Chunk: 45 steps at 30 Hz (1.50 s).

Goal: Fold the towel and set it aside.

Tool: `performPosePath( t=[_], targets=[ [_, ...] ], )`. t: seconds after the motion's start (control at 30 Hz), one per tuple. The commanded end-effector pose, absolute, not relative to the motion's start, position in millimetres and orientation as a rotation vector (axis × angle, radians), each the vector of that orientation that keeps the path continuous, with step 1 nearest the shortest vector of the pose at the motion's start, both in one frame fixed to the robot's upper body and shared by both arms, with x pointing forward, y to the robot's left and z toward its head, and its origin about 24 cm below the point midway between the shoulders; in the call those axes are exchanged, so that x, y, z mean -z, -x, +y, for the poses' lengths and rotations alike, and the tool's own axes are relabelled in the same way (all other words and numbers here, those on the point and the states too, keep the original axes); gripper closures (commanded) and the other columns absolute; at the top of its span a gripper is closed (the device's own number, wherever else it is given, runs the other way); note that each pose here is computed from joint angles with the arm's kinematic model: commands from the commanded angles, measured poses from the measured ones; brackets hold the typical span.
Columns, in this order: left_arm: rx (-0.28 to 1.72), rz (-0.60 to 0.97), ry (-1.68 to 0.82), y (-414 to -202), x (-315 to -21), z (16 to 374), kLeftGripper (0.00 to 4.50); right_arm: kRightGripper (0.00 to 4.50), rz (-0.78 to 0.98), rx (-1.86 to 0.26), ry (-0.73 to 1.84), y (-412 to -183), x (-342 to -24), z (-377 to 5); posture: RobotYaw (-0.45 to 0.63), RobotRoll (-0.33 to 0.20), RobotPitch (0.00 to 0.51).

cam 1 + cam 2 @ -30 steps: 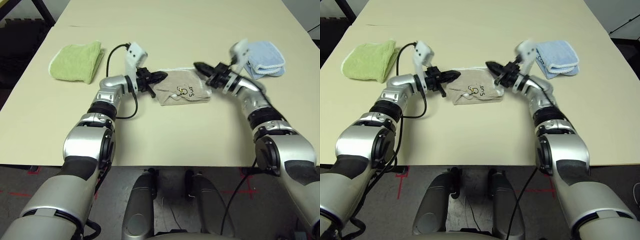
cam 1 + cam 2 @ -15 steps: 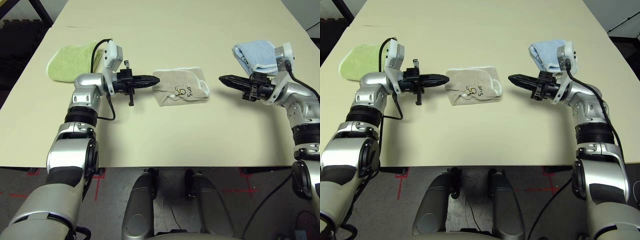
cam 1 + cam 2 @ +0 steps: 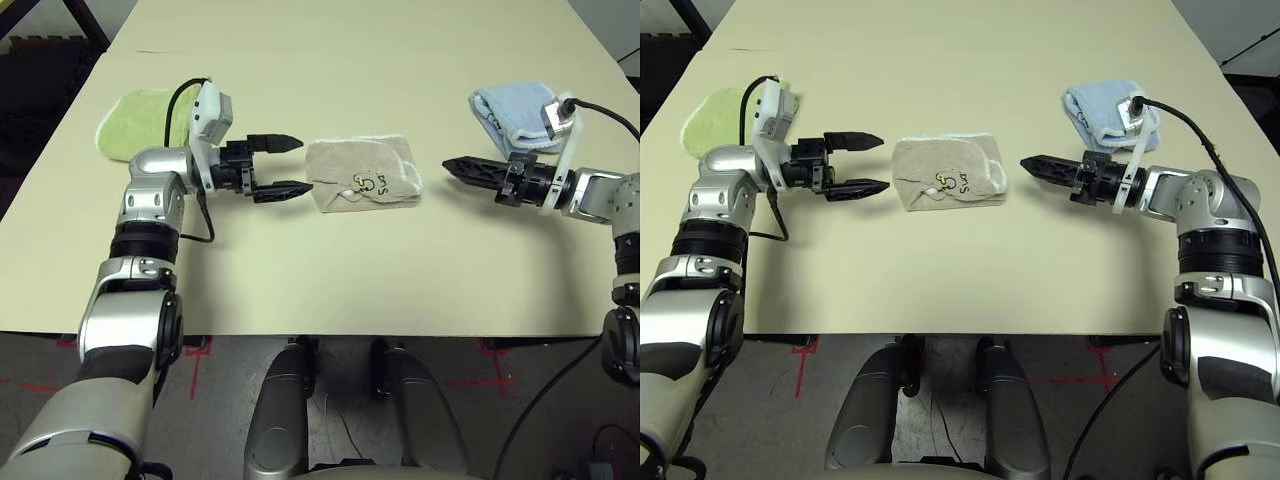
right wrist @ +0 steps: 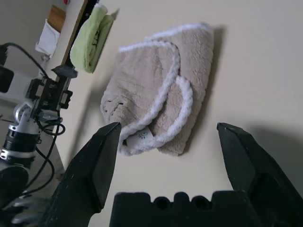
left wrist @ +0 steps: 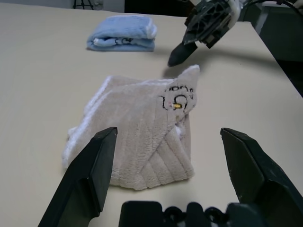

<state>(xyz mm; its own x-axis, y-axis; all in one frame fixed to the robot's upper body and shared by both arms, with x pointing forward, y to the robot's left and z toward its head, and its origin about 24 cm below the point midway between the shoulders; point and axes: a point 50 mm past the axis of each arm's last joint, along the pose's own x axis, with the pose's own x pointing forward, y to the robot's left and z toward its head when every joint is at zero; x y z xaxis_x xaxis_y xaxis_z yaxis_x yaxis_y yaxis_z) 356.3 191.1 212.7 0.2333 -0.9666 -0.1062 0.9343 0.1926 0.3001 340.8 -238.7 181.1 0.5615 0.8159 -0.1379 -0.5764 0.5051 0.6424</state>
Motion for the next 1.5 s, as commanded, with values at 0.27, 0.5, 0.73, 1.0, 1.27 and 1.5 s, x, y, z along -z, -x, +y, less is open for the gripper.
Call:
performPosePath(
  t=[0.27, 0.5, 0.73, 1.0, 1.27, 1.5],
  targets=[
    [1.394, -0.141, -0.337, -347, -207, 192, 0.06, 0.04, 0.548, -0.838, -0.669, -337, -171, -241, 0.10, 0.000, 0.254],
    [1.416, -0.149, -0.362, -344, -206, 191, 0.06, 0.04, 0.563, -0.851, -0.724, -347, -165, -221, 0.12, 0.000, 0.258],
    [1.428, -0.148, -0.368, -343, -207, 189, 0.06, 0.04, 0.578, -0.878, -0.754, -366, -159, -181, 0.15, 0.000, 0.261],
    [1.432, -0.140, -0.376, -341, -205, 189, 0.06, 0.04, 0.574, -0.894, -0.768, -378, -158, -152, 0.16, 0.000, 0.265],
    [1.437, -0.129, -0.383, -340, -204, 191, 0.00, 1.66, 0.570, -0.904, -0.774, -377, -159, -155, 0.15, 0.000, 0.261],
    [1.445, -0.120, -0.384, -340, -202, 190, 0.00, 4.42, 0.556, -0.903, -0.771, -377, -162, -158, 0.14, 0.000, 0.259]
  ],
)
